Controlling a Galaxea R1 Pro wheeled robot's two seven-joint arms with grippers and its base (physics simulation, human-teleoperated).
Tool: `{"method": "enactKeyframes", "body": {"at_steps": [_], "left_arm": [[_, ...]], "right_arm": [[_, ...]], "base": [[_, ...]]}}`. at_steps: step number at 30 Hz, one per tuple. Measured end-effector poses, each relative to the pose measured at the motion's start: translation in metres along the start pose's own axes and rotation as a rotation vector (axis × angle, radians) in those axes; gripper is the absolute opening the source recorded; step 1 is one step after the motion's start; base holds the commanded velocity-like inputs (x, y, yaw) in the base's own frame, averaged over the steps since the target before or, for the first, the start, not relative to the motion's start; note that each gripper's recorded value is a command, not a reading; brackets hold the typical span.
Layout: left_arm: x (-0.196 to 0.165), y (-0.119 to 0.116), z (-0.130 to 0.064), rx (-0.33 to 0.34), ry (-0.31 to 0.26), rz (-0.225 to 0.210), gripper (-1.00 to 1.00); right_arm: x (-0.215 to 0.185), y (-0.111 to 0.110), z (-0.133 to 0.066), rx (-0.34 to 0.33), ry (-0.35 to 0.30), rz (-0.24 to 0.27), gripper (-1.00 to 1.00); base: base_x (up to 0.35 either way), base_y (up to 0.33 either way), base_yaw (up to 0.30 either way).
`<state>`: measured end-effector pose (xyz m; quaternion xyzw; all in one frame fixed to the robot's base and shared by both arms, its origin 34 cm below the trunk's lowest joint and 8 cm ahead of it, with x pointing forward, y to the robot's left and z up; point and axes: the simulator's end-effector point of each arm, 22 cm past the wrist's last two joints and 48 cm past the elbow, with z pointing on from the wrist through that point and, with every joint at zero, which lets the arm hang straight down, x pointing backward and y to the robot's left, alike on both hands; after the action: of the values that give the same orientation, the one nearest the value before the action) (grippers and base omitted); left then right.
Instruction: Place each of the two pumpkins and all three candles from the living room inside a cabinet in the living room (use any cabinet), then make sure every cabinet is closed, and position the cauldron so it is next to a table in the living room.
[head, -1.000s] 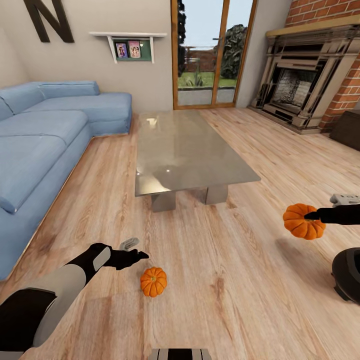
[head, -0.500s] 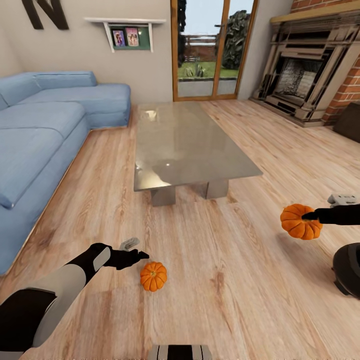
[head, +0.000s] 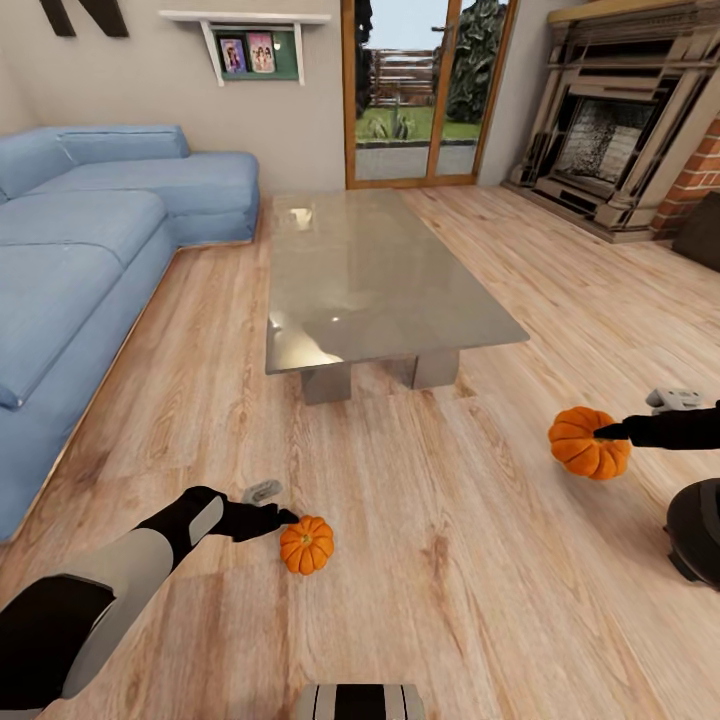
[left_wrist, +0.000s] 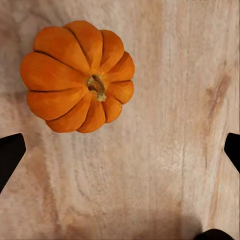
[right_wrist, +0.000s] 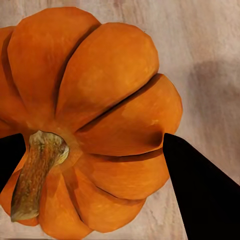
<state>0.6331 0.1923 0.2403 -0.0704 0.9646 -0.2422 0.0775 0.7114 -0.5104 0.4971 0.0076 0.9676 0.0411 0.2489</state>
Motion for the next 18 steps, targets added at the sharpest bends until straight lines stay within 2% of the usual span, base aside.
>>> {"method": "enactKeyframes", "body": {"at_steps": [3,8,18], "left_arm": [[0.000,-0.003,0.000,0.012,-0.001,0.001,1.00],[0.000,-0.004,0.000,0.020,-0.002,0.003,1.00],[-0.001,-0.005,0.000,0.021,-0.002,0.003,1.00]], "right_arm": [[0.000,0.012,0.000,-0.053,0.000,0.001,-1.00],[-0.002,0.047,-0.006,-0.215,-0.007,0.009,-1.00],[-0.003,0.084,-0.016,-0.375,-0.008,-0.006,-1.00]], "base": [[0.000,0.000,0.000],[0.000,0.000,0.000],[0.000,0.000,0.000]]}}
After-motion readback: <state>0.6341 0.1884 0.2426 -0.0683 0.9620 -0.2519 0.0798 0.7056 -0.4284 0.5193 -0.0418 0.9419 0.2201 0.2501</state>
